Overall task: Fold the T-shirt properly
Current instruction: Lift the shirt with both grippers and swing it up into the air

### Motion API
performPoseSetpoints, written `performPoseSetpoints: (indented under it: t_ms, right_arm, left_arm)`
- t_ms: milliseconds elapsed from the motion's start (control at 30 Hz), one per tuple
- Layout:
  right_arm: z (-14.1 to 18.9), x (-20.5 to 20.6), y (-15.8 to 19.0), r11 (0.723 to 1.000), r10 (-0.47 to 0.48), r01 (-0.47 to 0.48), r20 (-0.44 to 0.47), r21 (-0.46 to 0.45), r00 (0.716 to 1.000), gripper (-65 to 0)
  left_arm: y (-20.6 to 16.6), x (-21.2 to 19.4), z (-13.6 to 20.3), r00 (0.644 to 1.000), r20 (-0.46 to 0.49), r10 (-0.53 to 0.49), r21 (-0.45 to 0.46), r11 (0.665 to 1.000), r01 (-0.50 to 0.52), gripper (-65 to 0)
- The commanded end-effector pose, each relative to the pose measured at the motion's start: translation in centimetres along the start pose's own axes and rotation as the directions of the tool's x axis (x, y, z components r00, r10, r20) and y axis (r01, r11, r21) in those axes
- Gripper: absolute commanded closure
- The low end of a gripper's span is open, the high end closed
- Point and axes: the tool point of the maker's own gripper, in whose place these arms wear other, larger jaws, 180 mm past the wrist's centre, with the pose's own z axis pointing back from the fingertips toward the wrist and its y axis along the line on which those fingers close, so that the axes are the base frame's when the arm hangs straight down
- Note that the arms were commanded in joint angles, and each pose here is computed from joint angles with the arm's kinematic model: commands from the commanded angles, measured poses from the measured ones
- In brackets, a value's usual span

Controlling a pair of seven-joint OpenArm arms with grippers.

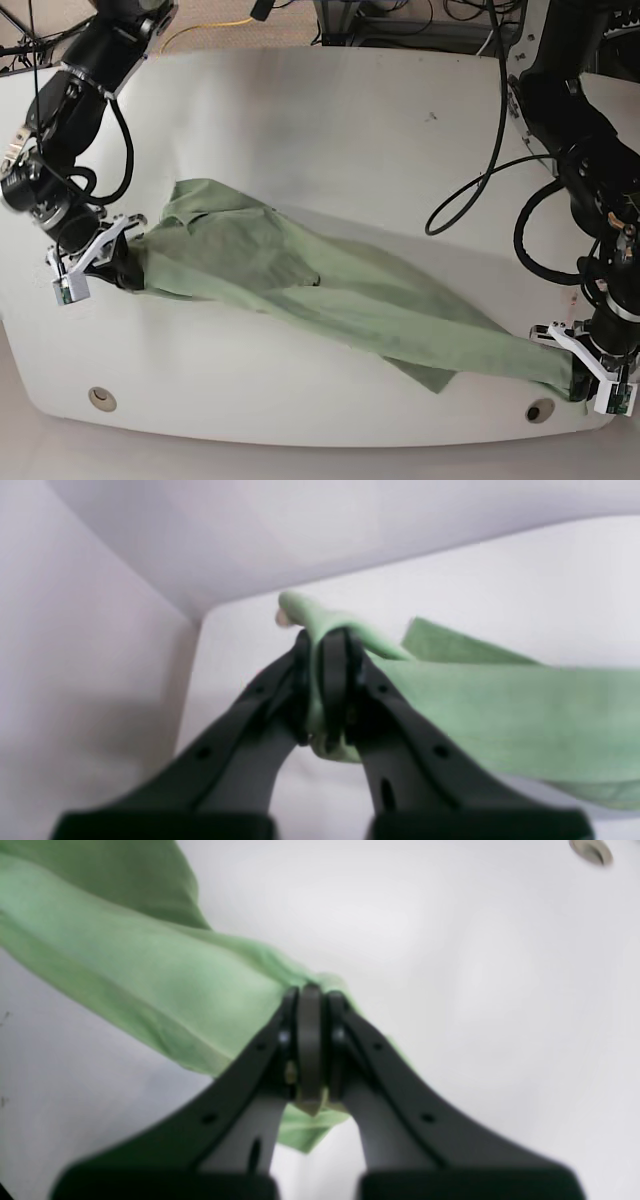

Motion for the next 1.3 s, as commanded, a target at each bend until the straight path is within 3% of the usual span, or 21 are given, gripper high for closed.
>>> performPoseSetpoints:
  t_ms: [0, 267, 467, 667, 900, 967, 1067, 1167, 1267]
  right_arm:
    - [-0.3, 4.3, -1.8, 0.998, 0.063, -0.063, 0.061, 0.000, 0.996, 0.0]
    - [-2.6, 11.8, -4.1, 0.988, 0.151, -0.154, 0.070, 0.032, 0.986, 0.0]
    - [-2.6, 19.3, -4.4, 0.962, 0.268, -0.271, 0.098, 0.021, 0.958, 0.0]
    - [-0.8, 26.2, -3.6, 0.915, 0.403, -0.403, 0.135, -0.028, 0.905, 0.0]
    - [3.1, 33.0, -2.6, 0.848, 0.529, -0.515, 0.179, -0.123, 0.829, 0.0]
    - [4.6, 34.3, -2.9, 0.831, 0.555, -0.532, 0.168, -0.162, 0.815, 0.0]
    - [4.8, 34.2, -3.3, 0.823, 0.564, -0.541, 0.137, -0.172, 0.815, 0.0]
    - [5.1, 33.9, -3.8, 0.824, 0.561, -0.538, 0.117, -0.179, 0.820, 0.0]
    - [4.4, 32.5, -4.3, 0.834, 0.544, -0.526, 0.091, -0.166, 0.834, 0.0]
  left_arm:
    - [1.2, 3.7, 0.6, 0.995, 0.104, -0.004, 0.032, 1.000, 0.001, 0.0]
    - [2.8, 7.6, 0.7, 0.983, 0.183, 0.010, 0.051, 0.999, -0.019, 0.0]
    - [3.9, 9.6, 1.4, 0.974, 0.228, -0.001, 0.077, 0.997, -0.017, 0.0]
    - [5.0, 13.0, 2.6, 0.950, 0.311, -0.007, 0.103, 0.994, -0.027, 0.0]
    - [8.3, 19.0, 6.3, 0.893, 0.448, -0.044, 0.182, 0.982, -0.043, 0.0]
    - [9.0, 20.5, 7.4, 0.876, 0.477, -0.068, 0.207, 0.978, -0.036, 0.0]
    - [8.6, 21.7, 8.0, 0.864, 0.492, -0.103, 0.212, 0.977, -0.004, 0.0]
    - [7.6, 21.4, 7.3, 0.872, 0.476, -0.114, 0.198, 0.980, 0.020, 0.0]
    - [6.7, 18.9, 5.5, 0.903, 0.417, -0.104, 0.171, 0.985, 0.035, 0.0]
